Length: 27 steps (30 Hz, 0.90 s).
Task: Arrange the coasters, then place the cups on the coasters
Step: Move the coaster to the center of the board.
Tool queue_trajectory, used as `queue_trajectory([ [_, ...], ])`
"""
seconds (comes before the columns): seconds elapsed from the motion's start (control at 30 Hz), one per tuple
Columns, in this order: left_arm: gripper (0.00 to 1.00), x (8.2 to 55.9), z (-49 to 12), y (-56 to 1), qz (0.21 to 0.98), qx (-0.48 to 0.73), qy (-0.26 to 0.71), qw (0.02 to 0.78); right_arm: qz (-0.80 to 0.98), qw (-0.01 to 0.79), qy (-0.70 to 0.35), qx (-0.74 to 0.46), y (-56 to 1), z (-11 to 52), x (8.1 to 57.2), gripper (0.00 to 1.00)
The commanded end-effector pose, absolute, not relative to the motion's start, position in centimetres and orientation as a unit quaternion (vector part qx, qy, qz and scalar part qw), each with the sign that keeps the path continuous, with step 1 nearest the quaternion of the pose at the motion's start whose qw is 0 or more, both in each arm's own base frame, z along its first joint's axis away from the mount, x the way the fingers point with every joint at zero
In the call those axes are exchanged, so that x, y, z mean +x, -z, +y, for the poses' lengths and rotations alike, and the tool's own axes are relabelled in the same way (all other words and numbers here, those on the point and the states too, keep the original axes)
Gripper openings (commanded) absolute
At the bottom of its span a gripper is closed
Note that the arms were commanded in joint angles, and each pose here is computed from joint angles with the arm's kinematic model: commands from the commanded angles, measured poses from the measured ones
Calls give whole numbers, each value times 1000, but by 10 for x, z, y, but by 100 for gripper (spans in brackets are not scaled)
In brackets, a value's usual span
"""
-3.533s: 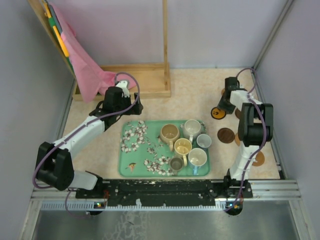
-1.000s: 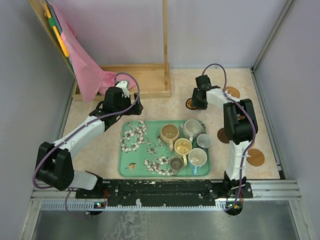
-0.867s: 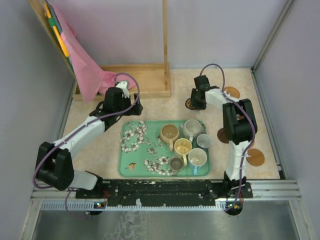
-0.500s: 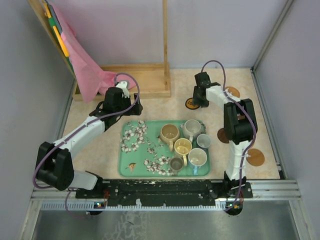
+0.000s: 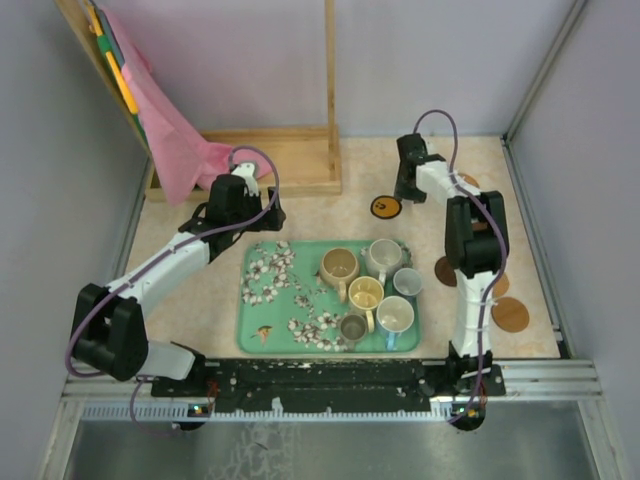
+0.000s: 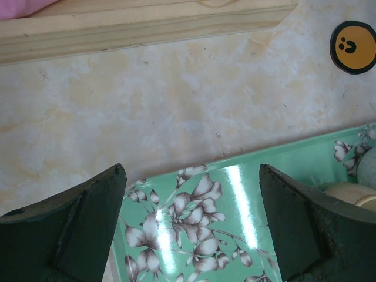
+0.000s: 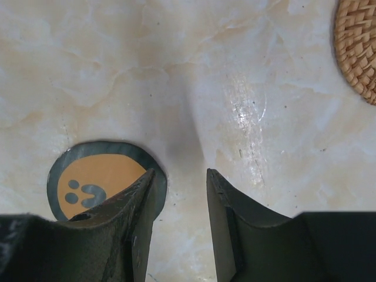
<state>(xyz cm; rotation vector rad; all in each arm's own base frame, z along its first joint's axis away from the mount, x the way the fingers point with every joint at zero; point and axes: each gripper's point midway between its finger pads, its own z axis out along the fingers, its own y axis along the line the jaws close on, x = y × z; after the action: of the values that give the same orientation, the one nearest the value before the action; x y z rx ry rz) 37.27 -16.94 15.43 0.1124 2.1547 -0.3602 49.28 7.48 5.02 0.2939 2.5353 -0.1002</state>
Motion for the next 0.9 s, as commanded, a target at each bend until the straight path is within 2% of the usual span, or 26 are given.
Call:
queue_trajectory([
  [0.0, 100, 374, -170, -161, 873, 47, 147, 462, 944, 303, 63, 115, -60, 68, 508, 40],
  [0.5, 100, 374, -171, -162, 873, 48, 148, 462, 950, 280, 86, 107, -42, 60, 497, 40],
  [0.87, 100, 375, -171, -161, 874, 46, 149, 461, 961, 262, 43, 76, -28, 101, 486, 40],
])
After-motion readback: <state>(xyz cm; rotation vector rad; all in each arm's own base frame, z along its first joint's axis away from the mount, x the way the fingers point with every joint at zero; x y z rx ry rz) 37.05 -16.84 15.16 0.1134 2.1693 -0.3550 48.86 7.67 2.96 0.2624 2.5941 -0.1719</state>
